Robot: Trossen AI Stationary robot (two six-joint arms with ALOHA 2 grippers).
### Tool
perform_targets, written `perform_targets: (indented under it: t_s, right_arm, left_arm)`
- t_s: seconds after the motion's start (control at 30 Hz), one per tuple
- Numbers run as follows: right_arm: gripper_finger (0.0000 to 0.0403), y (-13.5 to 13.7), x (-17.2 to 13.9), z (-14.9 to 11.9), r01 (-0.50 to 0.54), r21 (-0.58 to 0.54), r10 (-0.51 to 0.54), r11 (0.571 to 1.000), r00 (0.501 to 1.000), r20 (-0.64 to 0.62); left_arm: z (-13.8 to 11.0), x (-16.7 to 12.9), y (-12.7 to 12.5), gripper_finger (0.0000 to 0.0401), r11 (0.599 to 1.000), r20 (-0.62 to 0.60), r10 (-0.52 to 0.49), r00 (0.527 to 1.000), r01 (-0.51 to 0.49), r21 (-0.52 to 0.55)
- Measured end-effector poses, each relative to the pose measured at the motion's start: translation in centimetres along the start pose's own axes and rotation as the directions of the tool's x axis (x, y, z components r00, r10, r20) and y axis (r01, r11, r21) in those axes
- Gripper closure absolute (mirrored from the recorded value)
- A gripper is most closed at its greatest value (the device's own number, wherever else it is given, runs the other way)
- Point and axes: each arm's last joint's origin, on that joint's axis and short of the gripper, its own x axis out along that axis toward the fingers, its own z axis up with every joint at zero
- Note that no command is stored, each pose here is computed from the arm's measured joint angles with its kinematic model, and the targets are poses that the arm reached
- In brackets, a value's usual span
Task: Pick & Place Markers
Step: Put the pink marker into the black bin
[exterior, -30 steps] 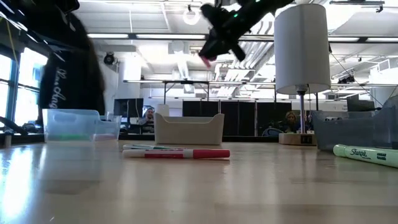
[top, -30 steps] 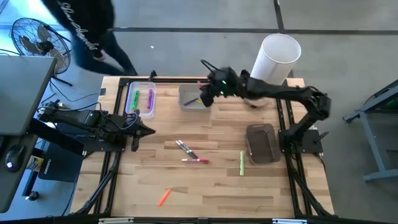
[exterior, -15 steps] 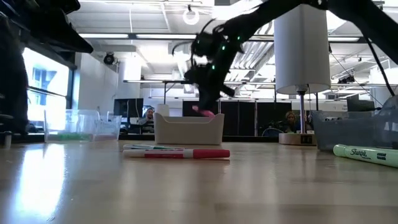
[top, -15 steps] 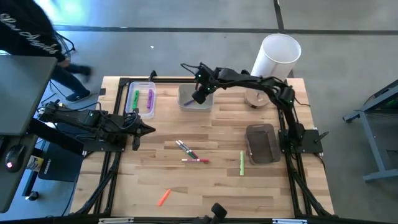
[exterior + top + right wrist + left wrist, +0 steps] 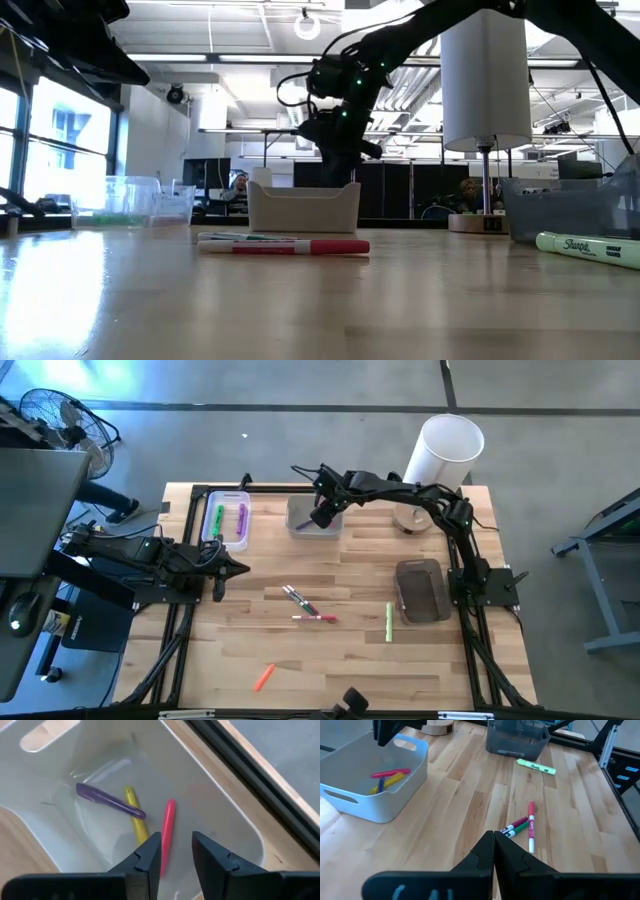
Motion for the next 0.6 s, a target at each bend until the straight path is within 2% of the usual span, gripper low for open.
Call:
perform_targets:
  t_s: [0.33,0.43,0.6]
  right_arm:
    - [0.0335,0.2,-0.6,-0.2,-0.003,0.014,0.003,1.0,1.0,-0.019]
    - [0.0356,0.5,-2.2,0.1,-0.017,0.01,0.017,1.0,1.0,0.015]
    - [0.0398,1.5,-6.6,0.4,-0.029,0.018,0.027,0.999,0.994,0.103]
  left_arm:
    - [0.0,0.0,0.0,0.0401,1.0,-0.004,-0.004,1.0,0.004,0.003]
    - [0.0,0.0,0.0,0.0401,1.0,-0.005,-0.003,1.0,0.003,0.004]
    - [0.0,0.0,0.0,0.0401,1.0,-0.005,-0.003,1.0,0.003,0.005]
